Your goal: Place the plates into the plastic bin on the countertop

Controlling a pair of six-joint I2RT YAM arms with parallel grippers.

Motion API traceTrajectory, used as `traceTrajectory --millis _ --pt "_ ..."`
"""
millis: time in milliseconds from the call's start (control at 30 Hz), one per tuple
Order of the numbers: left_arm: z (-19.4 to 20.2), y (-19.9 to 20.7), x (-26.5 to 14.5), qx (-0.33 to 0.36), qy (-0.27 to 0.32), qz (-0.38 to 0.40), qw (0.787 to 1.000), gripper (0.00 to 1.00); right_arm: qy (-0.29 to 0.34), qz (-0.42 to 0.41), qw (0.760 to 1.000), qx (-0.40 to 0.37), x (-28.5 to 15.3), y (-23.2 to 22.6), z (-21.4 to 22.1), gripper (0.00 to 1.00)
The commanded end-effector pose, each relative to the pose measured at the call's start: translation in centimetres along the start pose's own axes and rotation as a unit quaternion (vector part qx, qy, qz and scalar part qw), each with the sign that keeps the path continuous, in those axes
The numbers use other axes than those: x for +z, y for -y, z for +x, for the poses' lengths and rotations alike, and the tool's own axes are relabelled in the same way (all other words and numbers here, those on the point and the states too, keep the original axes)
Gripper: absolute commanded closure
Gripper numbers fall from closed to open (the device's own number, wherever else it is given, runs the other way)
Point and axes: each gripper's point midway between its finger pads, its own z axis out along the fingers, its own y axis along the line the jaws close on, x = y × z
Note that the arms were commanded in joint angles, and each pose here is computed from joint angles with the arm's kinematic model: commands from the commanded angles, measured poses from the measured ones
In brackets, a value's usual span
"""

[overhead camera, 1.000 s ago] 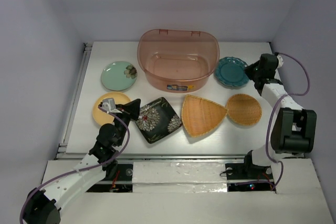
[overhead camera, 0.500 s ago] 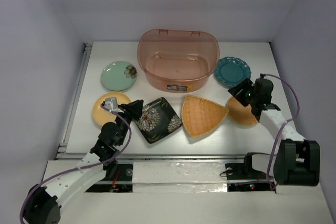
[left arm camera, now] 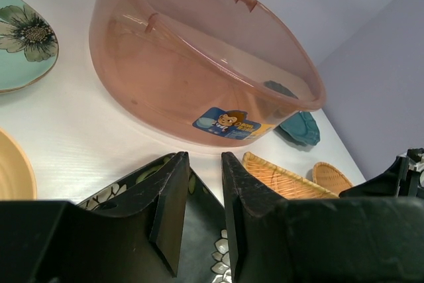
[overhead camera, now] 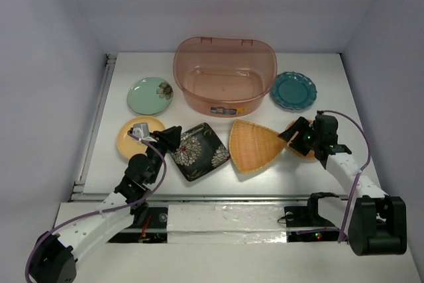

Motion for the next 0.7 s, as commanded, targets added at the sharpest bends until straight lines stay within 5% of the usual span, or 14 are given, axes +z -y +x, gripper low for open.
traceTrajectory --millis 0,300,667 --pt "-2.6 2.2 0.5 -0.016 0.035 0.028 0.999 0.76 -0.032 -0.012 0.999 -0.010 0.0 -0.3 2.2 0.31" --pt "-2.7 2.2 0.3 -0.016 0.038 0.030 0.999 0.76 -0.077 -0.025 0.997 -0.016 1.6 -1.9 4.3 0.45" --pt "-2.7 2.1 0.4 -0.016 0.037 0.029 0.999 0.75 -0.052 -0.013 0.999 -0.008 1.1 -1.9 3.3 0.94"
